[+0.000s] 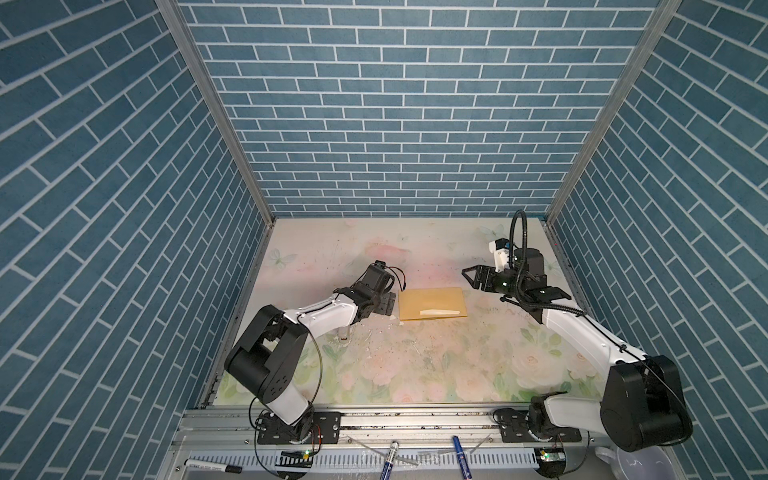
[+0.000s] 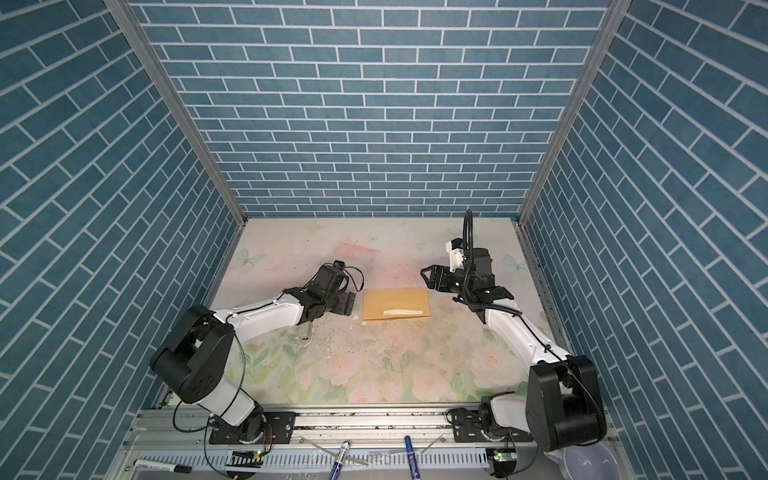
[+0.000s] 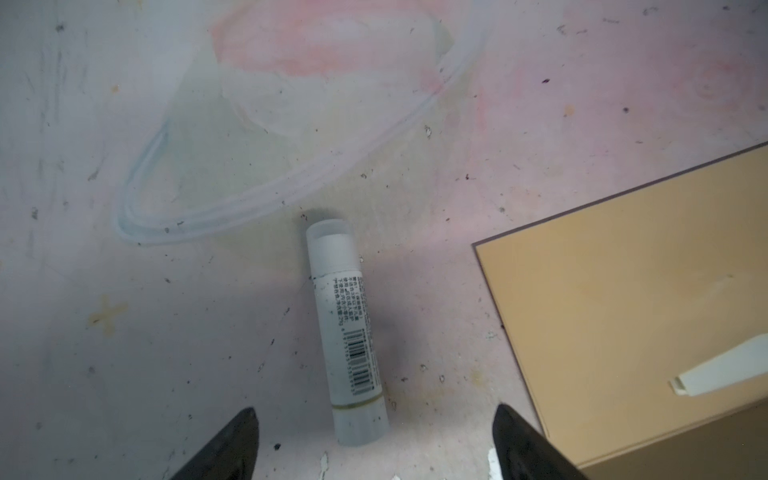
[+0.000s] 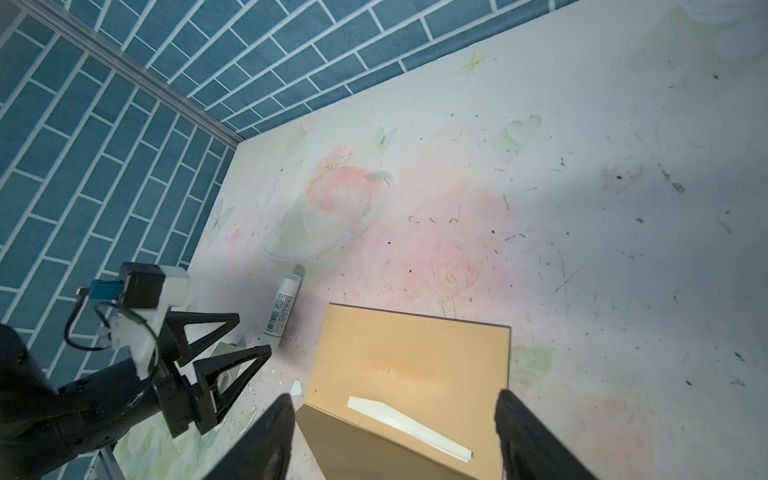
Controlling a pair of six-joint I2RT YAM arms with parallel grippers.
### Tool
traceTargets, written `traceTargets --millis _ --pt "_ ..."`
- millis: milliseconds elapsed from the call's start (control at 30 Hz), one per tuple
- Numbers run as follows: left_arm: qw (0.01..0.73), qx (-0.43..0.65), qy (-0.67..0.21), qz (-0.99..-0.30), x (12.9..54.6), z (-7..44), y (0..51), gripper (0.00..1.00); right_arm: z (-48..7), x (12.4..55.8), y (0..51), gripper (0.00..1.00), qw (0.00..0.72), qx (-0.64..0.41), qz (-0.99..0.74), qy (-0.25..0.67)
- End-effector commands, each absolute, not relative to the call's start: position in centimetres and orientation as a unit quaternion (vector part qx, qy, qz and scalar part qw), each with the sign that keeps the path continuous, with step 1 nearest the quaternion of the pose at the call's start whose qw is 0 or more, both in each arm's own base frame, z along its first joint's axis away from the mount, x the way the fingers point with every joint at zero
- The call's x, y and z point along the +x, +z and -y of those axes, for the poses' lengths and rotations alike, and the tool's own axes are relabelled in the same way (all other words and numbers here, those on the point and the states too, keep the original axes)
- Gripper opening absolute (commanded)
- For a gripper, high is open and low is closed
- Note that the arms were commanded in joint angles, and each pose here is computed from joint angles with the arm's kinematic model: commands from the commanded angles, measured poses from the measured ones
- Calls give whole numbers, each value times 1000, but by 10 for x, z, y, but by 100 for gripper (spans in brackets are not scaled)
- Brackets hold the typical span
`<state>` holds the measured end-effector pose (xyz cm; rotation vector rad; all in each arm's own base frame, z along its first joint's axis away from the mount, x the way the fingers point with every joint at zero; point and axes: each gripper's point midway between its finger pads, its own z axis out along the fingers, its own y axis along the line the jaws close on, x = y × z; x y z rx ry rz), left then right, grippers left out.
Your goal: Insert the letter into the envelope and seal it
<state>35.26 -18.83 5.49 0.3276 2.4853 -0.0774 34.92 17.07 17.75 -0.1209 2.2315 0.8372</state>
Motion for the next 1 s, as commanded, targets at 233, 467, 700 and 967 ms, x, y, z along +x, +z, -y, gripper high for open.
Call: traceTargets --millis 233,467,700,967 --pt "296 103 -44 -949 374 187 33 73 -169 339 161 76 356 -59 -877 317" --pt "288 97 -49 -951 381 185 22 61 -170 339 159 76 353 -60 -878 318" --pt "282 98 -52 -953 382 186 15 41 -171 340 159 76 354 -60 -877 318" --pt "300 108 -62 -946 382 188 23 18 -172 339 163 76 355 -63 -876 321"
